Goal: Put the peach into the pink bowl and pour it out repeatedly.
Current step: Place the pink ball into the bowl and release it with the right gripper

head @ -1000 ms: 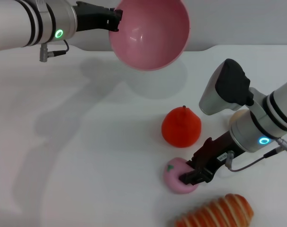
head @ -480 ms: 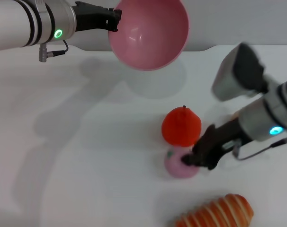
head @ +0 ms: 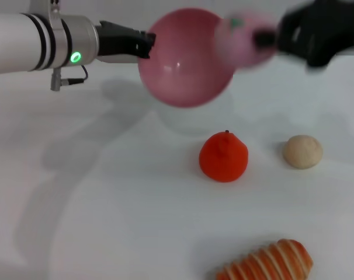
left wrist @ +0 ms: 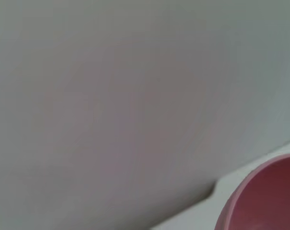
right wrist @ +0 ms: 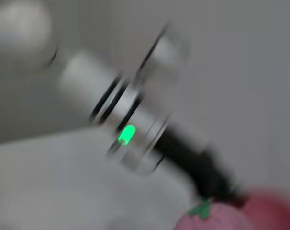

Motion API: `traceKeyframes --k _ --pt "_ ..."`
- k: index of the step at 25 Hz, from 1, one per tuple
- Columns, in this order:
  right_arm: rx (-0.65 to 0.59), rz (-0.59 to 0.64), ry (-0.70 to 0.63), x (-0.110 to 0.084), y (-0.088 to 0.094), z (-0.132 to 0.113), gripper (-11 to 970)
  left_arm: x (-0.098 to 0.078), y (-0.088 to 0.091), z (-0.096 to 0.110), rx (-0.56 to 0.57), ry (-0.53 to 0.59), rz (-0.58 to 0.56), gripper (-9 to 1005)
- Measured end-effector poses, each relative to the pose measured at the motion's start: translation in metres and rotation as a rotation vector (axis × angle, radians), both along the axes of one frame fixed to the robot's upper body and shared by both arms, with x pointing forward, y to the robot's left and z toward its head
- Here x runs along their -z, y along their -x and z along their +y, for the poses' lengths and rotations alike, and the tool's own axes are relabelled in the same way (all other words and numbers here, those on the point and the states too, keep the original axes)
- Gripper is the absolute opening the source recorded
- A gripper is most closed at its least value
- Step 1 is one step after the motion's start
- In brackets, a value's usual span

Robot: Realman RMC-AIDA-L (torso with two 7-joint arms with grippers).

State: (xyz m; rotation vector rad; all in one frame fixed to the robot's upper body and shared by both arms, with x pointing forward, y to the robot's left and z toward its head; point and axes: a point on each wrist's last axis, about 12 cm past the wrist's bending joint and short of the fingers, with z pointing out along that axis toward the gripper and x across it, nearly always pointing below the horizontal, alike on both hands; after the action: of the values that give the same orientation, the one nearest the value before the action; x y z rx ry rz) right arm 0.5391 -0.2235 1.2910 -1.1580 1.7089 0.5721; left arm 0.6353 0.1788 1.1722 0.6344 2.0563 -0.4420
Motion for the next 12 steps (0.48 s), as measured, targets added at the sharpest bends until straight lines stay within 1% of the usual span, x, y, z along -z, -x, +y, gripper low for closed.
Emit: traceKeyframes --k 1,3,5,7,11,12 --pt "0.023 -0.040 -0.010 -0.007 -0.001 -0.002 40 0.001 0.001 -0.001 0.007 -0.002 0.005 101" --pt "0.058 -0.080 -0.033 -0.012 -0.006 -0.003 36 0.002 0.005 -0.007 0.033 -0.007 0.020 102" --pt "0.073 -0.088 -0.049 -0.009 -0.013 -0.002 33 0.003 0.007 -0.012 0.051 -0.010 0.025 102" --pt "0.067 -0.073 -0.053 0.000 -0.020 0.002 42 0.003 0.007 -0.012 0.051 -0.010 0.025 102" --pt "0.042 -0.020 -0.048 0.023 -0.035 0.011 60 0.002 0.008 -0.014 0.061 -0.012 0.030 103" --pt "0.034 -0.010 -0.045 0.027 -0.038 0.013 65 0.003 0.011 -0.018 0.087 -0.017 0.059 103"
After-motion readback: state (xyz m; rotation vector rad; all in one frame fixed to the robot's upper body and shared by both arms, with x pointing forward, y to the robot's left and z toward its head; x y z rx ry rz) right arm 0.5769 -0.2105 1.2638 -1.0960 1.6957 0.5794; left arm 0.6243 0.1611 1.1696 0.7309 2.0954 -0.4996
